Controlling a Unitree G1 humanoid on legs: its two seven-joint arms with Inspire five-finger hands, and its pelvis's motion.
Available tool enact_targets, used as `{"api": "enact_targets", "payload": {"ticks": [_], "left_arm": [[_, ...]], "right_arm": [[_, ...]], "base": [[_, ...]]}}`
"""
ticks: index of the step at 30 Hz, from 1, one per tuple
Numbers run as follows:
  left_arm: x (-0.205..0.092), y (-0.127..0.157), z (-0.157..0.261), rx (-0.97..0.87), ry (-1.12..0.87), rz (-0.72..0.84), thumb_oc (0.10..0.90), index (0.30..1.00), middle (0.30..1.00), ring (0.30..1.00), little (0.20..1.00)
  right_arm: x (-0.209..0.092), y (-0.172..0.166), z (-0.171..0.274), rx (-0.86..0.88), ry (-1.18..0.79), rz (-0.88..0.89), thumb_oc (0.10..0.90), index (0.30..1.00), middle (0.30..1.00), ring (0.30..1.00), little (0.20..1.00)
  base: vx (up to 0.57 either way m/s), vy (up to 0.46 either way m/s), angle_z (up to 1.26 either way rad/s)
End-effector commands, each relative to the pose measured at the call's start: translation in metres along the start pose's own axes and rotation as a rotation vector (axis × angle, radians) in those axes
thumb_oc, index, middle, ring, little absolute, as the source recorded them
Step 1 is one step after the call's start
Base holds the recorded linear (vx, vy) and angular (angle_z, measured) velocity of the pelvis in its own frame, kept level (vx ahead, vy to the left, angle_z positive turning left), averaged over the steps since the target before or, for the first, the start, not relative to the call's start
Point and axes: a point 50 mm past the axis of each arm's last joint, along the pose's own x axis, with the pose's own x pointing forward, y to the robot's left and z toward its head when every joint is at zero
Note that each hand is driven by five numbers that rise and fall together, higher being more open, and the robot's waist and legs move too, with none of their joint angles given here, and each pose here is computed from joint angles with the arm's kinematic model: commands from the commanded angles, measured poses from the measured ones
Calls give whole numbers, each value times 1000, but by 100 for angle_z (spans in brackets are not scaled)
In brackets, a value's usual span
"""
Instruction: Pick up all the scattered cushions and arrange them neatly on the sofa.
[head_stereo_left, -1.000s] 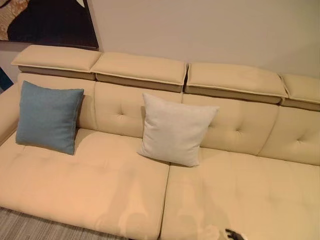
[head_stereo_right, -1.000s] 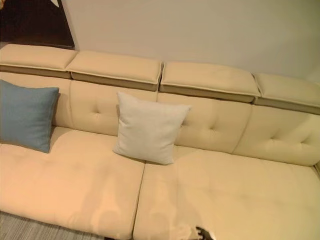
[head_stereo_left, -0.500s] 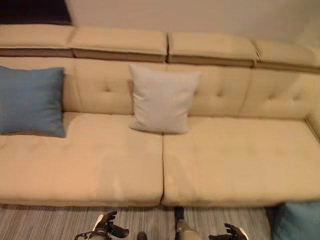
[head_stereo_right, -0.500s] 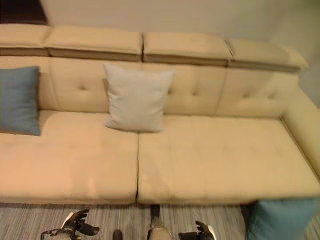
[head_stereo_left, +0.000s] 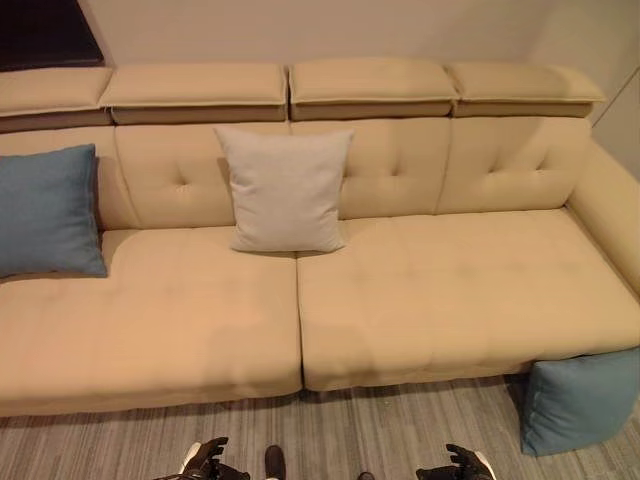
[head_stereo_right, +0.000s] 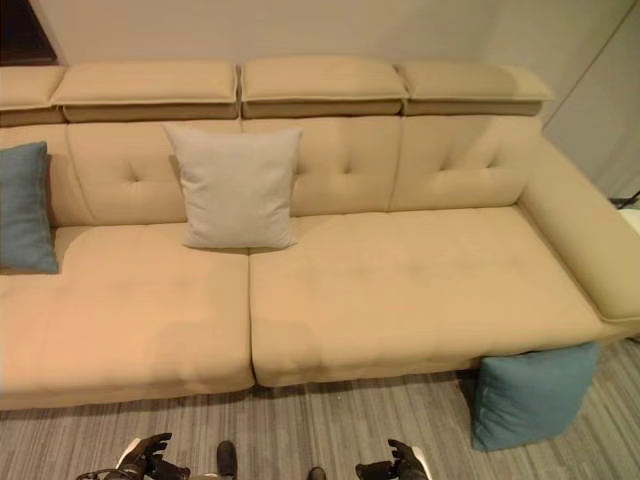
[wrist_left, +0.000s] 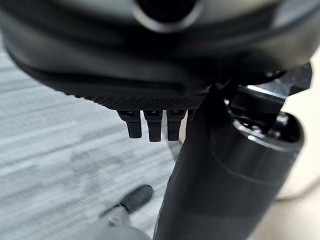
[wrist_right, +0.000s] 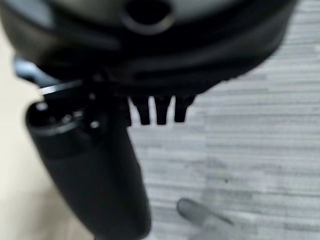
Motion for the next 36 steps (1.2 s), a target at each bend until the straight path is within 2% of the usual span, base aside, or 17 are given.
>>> {"api": "enact_targets", "payload": {"ticks": [1,9,15,21,27,36], "left_arm": [[7,21,35,-5,-119,64,800,900,900,900,900],[7,-1,46,2,-146,4,800,900,900,900,900],[7,-13,58,-9,-178,-25,800,900,900,900,900],[9,-5,70,86,-217,-9,800,900,900,900,900],[10,7,61,133,-183,13,800,900,900,900,900],[9,2,58,99,-185,4,800,900,900,900,900]], "right_arm": [[4,-18,16,19,-55,-71,800,900,900,900,900],[3,-27,0,-19,6,-105,800,900,900,900,900],[5,-34,6,-52,4,-121,800,900,900,900,900],[7,-20,27,-29,-48,-100,800,900,900,900,900],[4,-20,10,-88,-6,-93,800,900,900,900,900],[3,-19,3,-87,11,-98,800,900,900,900,900]], "base": [[-103,-94,-12],[-116,-8,-18],[-60,152,-107],[-183,210,-123],[-192,106,-111],[-94,-67,-90]]}}
